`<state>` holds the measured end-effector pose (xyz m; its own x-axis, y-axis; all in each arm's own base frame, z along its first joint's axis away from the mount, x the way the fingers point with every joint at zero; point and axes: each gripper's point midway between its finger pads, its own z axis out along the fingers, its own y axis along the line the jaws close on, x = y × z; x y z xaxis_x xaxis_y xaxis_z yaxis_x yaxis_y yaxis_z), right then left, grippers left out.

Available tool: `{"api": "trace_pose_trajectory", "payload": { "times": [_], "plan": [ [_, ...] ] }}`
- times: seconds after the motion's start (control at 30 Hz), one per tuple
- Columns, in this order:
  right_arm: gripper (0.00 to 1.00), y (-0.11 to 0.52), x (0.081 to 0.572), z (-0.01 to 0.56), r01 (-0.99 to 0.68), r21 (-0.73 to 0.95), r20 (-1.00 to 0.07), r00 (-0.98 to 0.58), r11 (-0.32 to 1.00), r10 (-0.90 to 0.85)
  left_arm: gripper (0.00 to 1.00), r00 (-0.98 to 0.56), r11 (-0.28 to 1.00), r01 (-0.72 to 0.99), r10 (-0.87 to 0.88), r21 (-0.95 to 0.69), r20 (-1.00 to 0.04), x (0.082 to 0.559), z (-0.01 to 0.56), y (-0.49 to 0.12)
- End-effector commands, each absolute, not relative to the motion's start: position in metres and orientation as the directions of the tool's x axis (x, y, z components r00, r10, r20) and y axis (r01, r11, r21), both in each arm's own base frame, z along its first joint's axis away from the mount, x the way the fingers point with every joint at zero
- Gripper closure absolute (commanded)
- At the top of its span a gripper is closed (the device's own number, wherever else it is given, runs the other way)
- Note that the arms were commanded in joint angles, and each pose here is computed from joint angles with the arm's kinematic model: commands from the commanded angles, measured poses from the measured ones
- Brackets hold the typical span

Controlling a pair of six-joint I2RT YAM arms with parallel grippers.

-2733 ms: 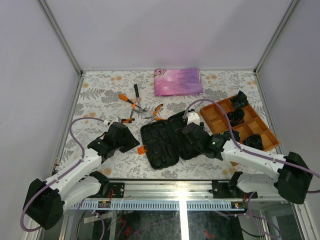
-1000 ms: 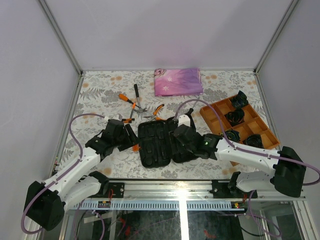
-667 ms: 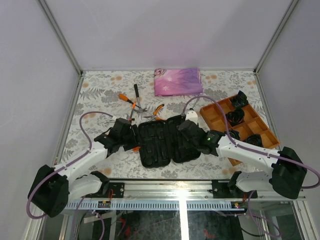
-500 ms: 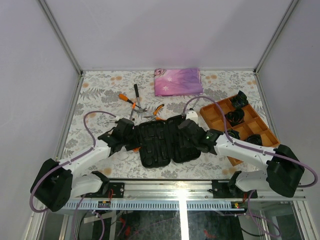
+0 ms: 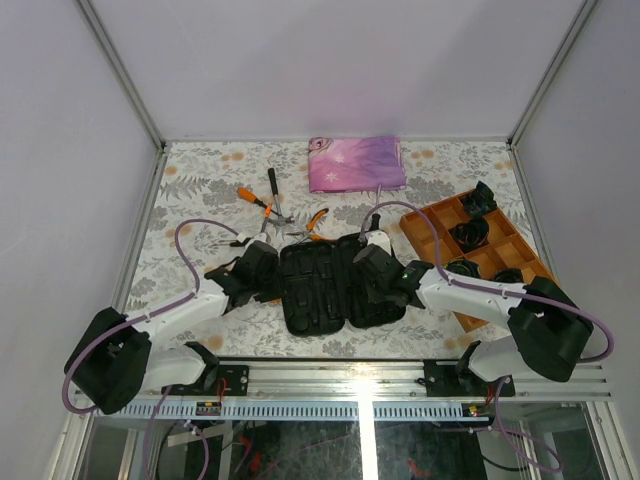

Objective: Sort the tools into containers
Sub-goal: Open the storage box at the center of the board.

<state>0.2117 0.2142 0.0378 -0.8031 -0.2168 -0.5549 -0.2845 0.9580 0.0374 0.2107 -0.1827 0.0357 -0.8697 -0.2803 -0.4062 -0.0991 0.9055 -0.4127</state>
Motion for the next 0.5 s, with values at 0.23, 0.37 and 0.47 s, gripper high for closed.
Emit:
{"api": "trace_pose_trajectory", "payload": {
  "times": [0.23,0.37,0.47],
  "plan": [
    [0.72,0.205,0.157,-0.012,-0.226,0.147,-0.355,-0.921,0.963,-0.162,0.84,-0.895,0.919,-0.154,-0.285,-0.363,-0.343,0.175,0.01,-0.164],
    [0.71,0.203,0.154,0.0,-0.216,0.181,-0.379,-0.915,0.96,-0.134,0.84,-0.898,0.912,-0.157,-0.291,-0.379,-0.329,0.164,0.011,-0.165],
    [0.69,0.21,0.152,0.013,-0.237,0.24,-0.4,-0.908,0.942,-0.126,0.84,-0.9,0.906,-0.167,-0.301,-0.389,-0.314,0.156,0.011,-0.164]
  ]
}}
